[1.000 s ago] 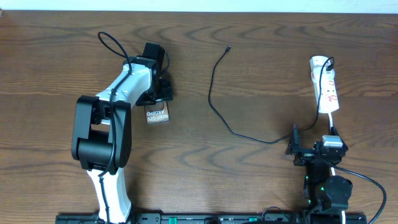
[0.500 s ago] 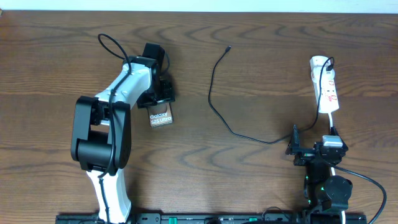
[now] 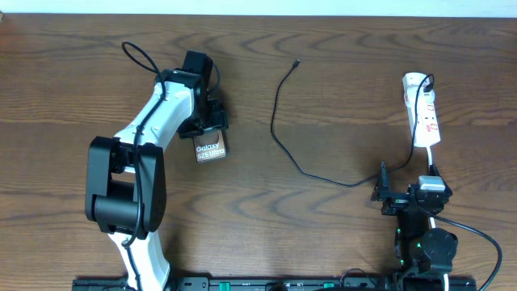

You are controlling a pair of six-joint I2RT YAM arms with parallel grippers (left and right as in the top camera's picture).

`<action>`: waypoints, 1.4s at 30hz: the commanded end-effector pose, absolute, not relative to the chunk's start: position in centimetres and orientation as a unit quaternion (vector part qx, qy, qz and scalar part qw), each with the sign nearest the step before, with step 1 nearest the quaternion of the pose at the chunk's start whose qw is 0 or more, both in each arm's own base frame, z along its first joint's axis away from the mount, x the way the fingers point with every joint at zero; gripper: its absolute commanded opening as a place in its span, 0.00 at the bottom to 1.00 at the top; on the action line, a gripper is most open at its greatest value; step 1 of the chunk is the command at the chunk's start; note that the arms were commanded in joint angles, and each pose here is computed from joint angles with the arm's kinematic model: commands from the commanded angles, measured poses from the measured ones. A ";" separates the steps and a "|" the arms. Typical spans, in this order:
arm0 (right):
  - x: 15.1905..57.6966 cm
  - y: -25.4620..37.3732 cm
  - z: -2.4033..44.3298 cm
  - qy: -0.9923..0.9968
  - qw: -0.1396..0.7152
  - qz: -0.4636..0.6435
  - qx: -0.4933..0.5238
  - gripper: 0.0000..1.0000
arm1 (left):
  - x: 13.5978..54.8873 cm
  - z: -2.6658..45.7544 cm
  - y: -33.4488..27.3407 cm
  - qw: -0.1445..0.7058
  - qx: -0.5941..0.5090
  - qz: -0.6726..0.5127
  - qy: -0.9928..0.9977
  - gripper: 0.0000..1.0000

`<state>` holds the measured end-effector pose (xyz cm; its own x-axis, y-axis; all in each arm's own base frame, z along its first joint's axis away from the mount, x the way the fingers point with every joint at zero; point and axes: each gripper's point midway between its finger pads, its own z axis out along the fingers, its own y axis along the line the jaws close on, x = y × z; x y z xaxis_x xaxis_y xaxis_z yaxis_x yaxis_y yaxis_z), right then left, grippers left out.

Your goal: Plug charger to phone and switch on socket

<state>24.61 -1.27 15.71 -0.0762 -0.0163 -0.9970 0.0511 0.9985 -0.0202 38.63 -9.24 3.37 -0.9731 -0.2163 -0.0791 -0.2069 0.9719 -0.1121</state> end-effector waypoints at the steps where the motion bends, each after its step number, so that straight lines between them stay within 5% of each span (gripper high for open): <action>1: 24.6 -1.4 15.6 0.733 0.679 -0.032 0.008 0.99 | 38.2 4.2 -10.2 0.046 -0.100 -0.058 0.992 0.73; 19: 24.6 -1.4 15.6 0.733 0.679 -0.031 0.008 0.99 | 35.8 4.7 -13.4 -0.012 -0.092 -0.131 0.987 0.73; 42: 24.6 -1.4 15.6 0.733 0.679 -0.031 0.008 0.99 | 34.1 13.2 -22.0 -0.151 -0.133 -0.486 0.850 0.73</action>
<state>24.61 -1.27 15.71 -0.0762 -0.0163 -0.9970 0.0511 0.9985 -0.0202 34.40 -19.69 8.28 -0.9383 -0.1565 0.3085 -0.3266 0.6945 -0.6411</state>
